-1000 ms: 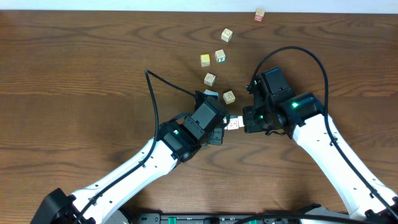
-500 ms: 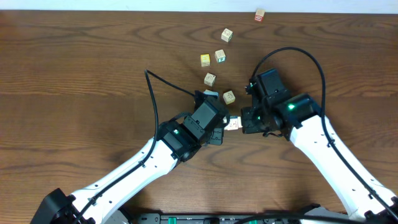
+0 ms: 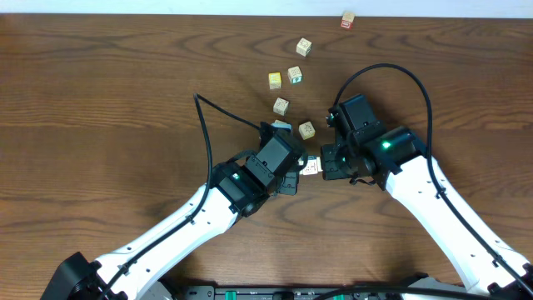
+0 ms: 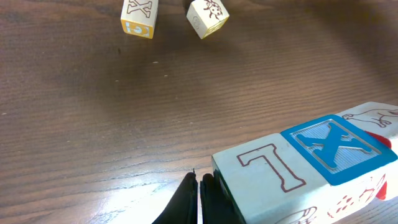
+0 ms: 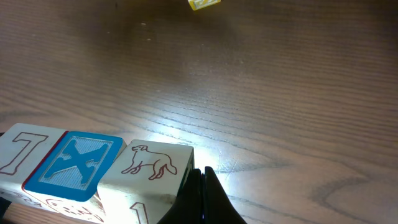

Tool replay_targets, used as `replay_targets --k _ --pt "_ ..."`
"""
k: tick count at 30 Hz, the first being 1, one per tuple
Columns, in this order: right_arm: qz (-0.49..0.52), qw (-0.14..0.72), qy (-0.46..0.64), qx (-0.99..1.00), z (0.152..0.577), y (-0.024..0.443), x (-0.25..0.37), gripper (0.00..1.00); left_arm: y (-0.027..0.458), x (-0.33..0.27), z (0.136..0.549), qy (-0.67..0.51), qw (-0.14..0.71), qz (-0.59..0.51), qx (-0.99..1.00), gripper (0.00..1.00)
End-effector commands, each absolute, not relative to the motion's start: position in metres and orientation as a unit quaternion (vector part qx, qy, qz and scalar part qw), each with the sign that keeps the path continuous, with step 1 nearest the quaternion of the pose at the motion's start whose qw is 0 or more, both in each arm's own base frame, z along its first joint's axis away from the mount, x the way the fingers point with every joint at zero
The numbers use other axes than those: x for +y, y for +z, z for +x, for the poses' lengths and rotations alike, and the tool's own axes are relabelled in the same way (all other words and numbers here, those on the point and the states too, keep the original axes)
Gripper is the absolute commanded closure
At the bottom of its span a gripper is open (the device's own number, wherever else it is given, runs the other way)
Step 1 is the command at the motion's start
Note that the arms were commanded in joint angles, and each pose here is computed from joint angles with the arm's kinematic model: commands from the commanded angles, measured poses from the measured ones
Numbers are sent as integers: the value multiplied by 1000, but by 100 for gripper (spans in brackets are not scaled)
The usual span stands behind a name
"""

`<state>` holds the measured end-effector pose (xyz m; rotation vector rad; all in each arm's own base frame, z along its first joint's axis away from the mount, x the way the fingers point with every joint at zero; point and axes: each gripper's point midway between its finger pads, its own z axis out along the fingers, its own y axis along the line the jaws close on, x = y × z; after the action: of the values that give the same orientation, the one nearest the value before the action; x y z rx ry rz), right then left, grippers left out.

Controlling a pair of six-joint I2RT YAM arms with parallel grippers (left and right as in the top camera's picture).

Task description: Lift 3 blocks

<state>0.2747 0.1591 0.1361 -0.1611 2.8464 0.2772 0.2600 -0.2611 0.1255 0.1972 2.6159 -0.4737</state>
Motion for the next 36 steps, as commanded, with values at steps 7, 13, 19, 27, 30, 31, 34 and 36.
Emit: replay_targets --k 7,13,19,27,30,31,34,36 --pt "-107 92 220 965 251 146 221 99 156 -319 242 -277 209 122 930 93" --pt "-106 96 217 966 254 144 220 99 147 -320 243 -272 200 116 934 93" --pt "-103 80 210 969 255 131 222 99 146 -320 243 -271 199 115 935 93" --pt "-101 65 205 971 257 119 224 99 145 -321 244 -271 200 115 935 93" --pt "-101 64 205 971 257 119 224 99 145 -322 245 -274 201 112 934 93" --pt "-101 64 205 971 257 119 224 99 144 -322 245 -275 201 111 934 93" --pt "-100 63 204 972 257 118 223 99 143 -322 245 -275 200 108 934 93" --pt "-98 62 206 972 257 119 222 99 144 -322 245 -276 200 105 934 93"
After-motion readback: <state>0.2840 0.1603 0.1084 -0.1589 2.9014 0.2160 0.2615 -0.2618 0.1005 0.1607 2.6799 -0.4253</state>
